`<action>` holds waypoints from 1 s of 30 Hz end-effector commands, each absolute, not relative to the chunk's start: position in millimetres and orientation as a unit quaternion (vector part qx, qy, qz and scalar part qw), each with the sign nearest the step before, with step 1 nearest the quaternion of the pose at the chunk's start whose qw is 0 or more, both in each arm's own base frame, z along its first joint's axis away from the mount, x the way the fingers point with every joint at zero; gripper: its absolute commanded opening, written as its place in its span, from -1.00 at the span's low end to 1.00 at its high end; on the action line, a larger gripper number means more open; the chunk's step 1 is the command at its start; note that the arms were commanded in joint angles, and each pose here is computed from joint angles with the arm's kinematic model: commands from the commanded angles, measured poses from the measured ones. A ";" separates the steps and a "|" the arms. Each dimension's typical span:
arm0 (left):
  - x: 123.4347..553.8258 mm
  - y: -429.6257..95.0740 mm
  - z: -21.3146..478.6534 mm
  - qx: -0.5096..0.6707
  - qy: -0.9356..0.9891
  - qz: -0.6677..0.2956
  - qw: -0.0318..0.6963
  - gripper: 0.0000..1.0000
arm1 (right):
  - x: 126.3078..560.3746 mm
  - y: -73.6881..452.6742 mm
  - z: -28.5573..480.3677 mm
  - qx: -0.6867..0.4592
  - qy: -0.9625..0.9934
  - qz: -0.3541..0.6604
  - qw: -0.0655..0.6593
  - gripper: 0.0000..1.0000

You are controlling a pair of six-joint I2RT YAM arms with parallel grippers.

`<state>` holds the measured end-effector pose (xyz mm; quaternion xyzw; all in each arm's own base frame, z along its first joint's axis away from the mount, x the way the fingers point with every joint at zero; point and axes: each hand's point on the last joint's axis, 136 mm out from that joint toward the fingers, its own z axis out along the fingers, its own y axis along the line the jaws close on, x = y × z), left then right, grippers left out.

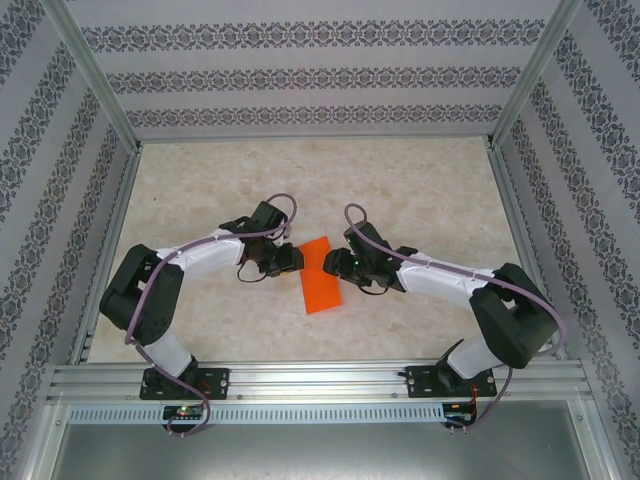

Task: Fold a paper plane with a square sheet of paper (pick it up from the middle)
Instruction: Third fold the triangle at the center of the table.

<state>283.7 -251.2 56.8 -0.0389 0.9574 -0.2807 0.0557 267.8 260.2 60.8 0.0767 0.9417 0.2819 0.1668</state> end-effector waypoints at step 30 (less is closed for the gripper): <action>275.9 -270.1 80.3 0.083 0.946 -0.297 0.104 -0.18 | 288.9 267.1 30.2 0.140 0.922 0.328 0.151 -0.64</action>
